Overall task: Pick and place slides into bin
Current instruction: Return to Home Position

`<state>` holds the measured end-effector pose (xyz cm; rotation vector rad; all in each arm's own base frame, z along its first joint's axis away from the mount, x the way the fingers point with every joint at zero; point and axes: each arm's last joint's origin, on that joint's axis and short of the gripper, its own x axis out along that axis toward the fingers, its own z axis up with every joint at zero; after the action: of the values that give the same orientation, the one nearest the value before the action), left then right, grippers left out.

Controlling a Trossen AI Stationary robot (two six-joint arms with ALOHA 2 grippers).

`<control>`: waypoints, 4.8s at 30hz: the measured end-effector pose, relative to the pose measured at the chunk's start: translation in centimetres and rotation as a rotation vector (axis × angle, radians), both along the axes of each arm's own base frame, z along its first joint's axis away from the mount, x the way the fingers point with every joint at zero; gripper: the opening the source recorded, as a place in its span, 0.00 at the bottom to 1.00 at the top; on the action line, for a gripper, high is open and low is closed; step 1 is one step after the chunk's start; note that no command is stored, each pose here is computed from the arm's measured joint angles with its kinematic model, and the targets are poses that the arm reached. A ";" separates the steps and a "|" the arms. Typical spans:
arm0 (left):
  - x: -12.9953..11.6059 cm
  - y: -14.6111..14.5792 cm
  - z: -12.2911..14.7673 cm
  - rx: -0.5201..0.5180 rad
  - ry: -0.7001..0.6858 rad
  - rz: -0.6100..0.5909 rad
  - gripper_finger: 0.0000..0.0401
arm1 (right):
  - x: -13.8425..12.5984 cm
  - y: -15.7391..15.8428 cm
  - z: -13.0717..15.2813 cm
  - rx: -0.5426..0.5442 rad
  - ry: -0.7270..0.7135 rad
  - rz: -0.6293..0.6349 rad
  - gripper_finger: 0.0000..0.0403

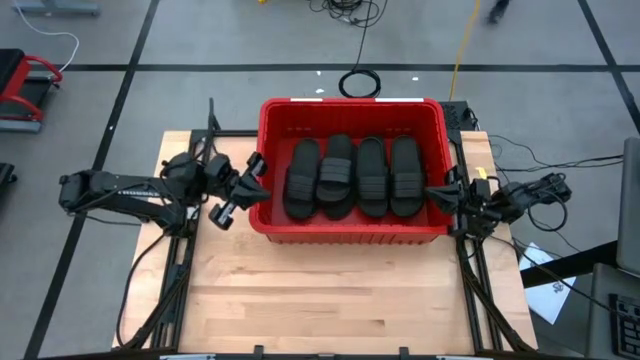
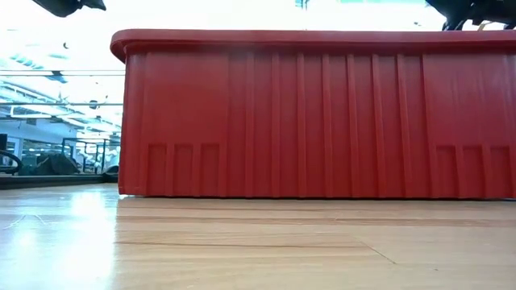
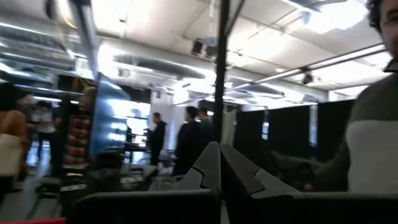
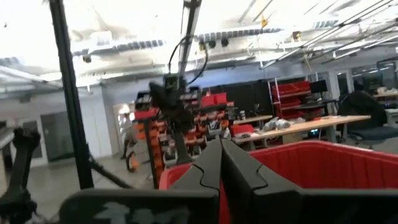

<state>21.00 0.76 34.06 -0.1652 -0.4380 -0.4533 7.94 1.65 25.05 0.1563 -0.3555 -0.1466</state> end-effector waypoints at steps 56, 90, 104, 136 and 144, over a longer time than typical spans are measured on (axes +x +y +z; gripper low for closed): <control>-12.2 -2.3 -1.9 0.082 0.164 0.358 0.00 | -1.2 0.0 0.4 -0.086 -0.061 0.131 0.00; -10.9 -2.5 -8.5 -0.075 -0.033 0.326 0.00 | -1.2 -0.1 0.4 -0.103 -0.055 0.098 0.00; -10.8 -2.6 -8.8 -0.052 -0.004 0.305 0.02 | -1.2 -0.1 0.4 -0.074 -0.060 0.113 0.00; -10.7 -2.6 -8.8 -0.048 0.001 0.309 0.06 | -1.2 -0.1 0.4 -0.077 -0.060 0.114 0.00; -10.7 -2.6 -8.8 -0.047 0.002 0.309 0.06 | -1.2 -0.1 0.4 -0.077 -0.060 0.114 0.00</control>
<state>10.30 -1.88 25.23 -0.1404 -0.4639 -0.1395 6.78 1.58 25.42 0.1045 -0.4102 -0.0160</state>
